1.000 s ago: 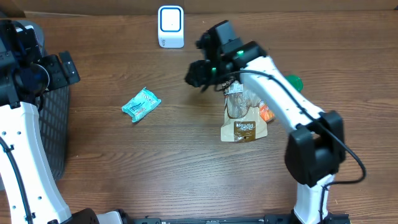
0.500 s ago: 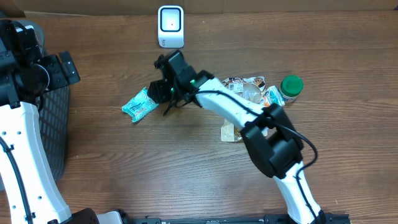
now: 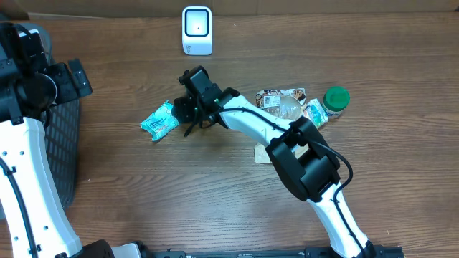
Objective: Scan the item barcode
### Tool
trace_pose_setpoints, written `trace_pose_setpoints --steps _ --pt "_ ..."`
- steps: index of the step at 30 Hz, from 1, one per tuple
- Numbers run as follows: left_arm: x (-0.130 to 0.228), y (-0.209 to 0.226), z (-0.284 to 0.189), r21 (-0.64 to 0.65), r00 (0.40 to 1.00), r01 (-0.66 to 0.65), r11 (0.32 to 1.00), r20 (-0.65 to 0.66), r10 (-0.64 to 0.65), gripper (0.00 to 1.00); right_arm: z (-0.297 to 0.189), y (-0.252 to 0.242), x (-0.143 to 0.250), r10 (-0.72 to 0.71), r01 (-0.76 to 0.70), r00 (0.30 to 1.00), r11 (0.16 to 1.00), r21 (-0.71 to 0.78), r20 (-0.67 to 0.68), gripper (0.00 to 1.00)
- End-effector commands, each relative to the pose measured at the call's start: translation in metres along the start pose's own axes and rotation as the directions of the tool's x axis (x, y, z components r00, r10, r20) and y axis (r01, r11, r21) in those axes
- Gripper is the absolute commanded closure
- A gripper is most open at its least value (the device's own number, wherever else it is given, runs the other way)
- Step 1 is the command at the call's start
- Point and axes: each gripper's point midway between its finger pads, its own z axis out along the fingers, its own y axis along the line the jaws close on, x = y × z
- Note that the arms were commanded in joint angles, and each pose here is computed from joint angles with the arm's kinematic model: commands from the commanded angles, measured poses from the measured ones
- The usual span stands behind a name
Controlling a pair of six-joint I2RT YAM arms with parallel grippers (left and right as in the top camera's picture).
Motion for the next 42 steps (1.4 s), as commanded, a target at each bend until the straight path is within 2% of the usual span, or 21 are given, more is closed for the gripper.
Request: trace_pose_setpoints --steps 1,6,9,15,18,22,31,38,42 --pt "-0.006 0.000 -0.005 0.000 1.000 -0.022 1.000 0.020 0.022 0.00 0.015 -0.007 0.012 -0.004 0.004 1.000 0.999 0.053 -0.005 0.43" --pt "-0.006 0.000 -0.005 0.000 1.000 -0.022 1.000 0.020 0.022 0.00 0.026 -0.009 0.020 -0.008 0.009 1.000 0.998 0.059 -0.016 0.44" --pt "-0.006 0.000 -0.005 0.000 1.000 -0.022 1.000 0.020 0.022 0.01 0.032 -0.013 0.024 -0.006 0.008 1.000 0.998 0.063 -0.024 0.49" --pt "-0.006 0.000 -0.005 0.000 1.000 -0.022 1.000 0.020 0.022 0.01 0.034 -0.014 0.026 -0.005 0.007 1.000 0.998 0.067 -0.028 0.78" --pt "-0.006 0.000 -0.005 0.000 1.000 -0.023 1.000 0.020 0.023 0.00 0.033 -0.015 0.026 -0.005 0.007 1.000 0.998 0.068 -0.031 0.83" --pt "-0.006 0.000 -0.005 0.000 1.000 -0.022 1.000 0.020 0.022 0.00 0.033 -0.017 0.028 -0.003 0.006 0.999 0.997 0.079 -0.037 0.96" --pt "-0.006 0.000 -0.005 0.000 1.000 -0.022 1.000 0.020 0.022 0.00 0.018 -0.024 0.022 0.020 -0.015 0.999 0.994 0.113 -0.044 0.96" --pt "-0.006 0.000 -0.005 0.000 1.000 -0.022 1.000 0.020 0.022 0.00 -0.055 -0.070 -0.002 0.104 -0.095 0.994 0.943 0.319 -0.013 0.96" --pt "-0.006 0.000 -0.005 0.000 1.000 -0.022 1.000 0.020 0.022 0.00 -0.097 -0.098 0.003 0.160 -0.123 0.986 0.902 0.414 -0.055 0.96"
